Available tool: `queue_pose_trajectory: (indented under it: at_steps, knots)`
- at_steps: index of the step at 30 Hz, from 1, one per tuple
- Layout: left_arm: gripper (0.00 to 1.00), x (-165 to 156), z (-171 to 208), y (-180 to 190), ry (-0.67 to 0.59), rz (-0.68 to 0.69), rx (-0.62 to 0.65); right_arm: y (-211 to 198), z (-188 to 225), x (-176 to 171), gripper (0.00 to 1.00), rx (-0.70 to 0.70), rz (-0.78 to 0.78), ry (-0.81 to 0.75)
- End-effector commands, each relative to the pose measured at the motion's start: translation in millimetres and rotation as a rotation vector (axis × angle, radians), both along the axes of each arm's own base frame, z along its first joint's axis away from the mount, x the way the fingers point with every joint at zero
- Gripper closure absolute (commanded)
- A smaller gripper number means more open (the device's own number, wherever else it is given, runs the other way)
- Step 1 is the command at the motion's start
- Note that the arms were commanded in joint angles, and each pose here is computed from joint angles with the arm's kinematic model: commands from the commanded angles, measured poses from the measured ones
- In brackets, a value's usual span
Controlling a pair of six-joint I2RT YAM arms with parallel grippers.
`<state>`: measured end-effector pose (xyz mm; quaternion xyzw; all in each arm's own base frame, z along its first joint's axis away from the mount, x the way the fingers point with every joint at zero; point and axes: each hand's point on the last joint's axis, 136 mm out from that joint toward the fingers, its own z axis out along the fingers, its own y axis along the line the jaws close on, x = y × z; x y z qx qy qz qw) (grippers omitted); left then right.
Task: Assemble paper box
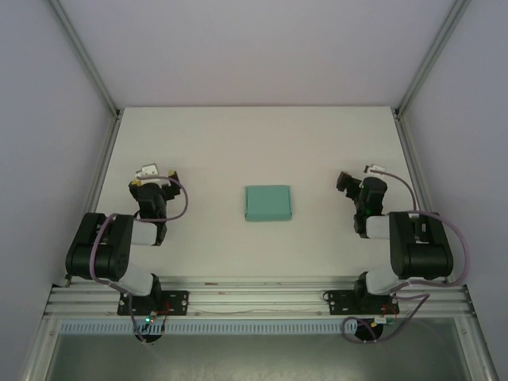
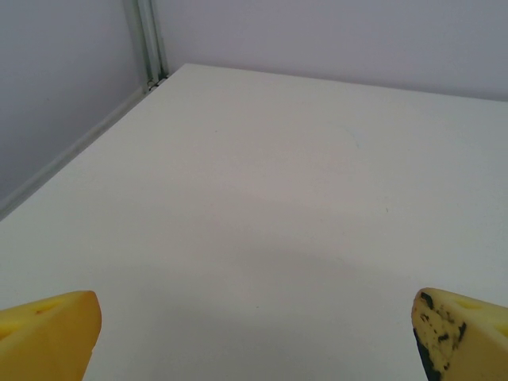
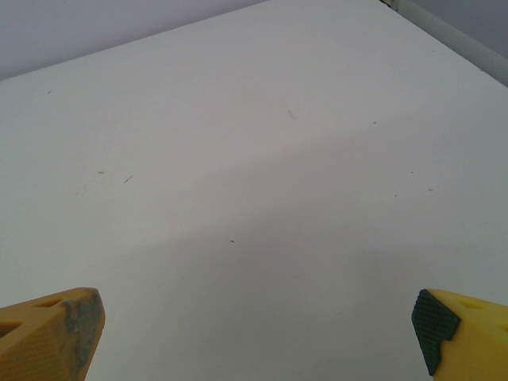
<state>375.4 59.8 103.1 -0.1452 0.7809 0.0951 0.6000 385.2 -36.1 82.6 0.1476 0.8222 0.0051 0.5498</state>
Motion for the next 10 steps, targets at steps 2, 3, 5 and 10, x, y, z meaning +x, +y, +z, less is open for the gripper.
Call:
queue_pose_trajectory:
  at_steps: [2, 3, 5, 10]
  knots:
    - [0.00, 2.5, 3.6, -1.6, -0.003, -0.009, -0.005, -5.4, 14.4, 5.3, 0.00, 0.004, -0.035, -0.044]
    - [0.00, 2.7, 4.9, -1.8, -0.013, -0.011, -0.002, -5.6, 14.8, 5.3, 0.00, 0.004, -0.035, -0.043]
    - [0.00, 2.7, 4.2, -2.2, -0.008, -0.012, -0.003, -5.8, 14.7, 5.6, 0.00, 0.003, -0.036, -0.046]
    - [0.00, 2.8, 4.3, -2.1, -0.009, -0.011, -0.003, -5.5, 14.6, 5.7, 0.00, 0.004, -0.035, -0.044]
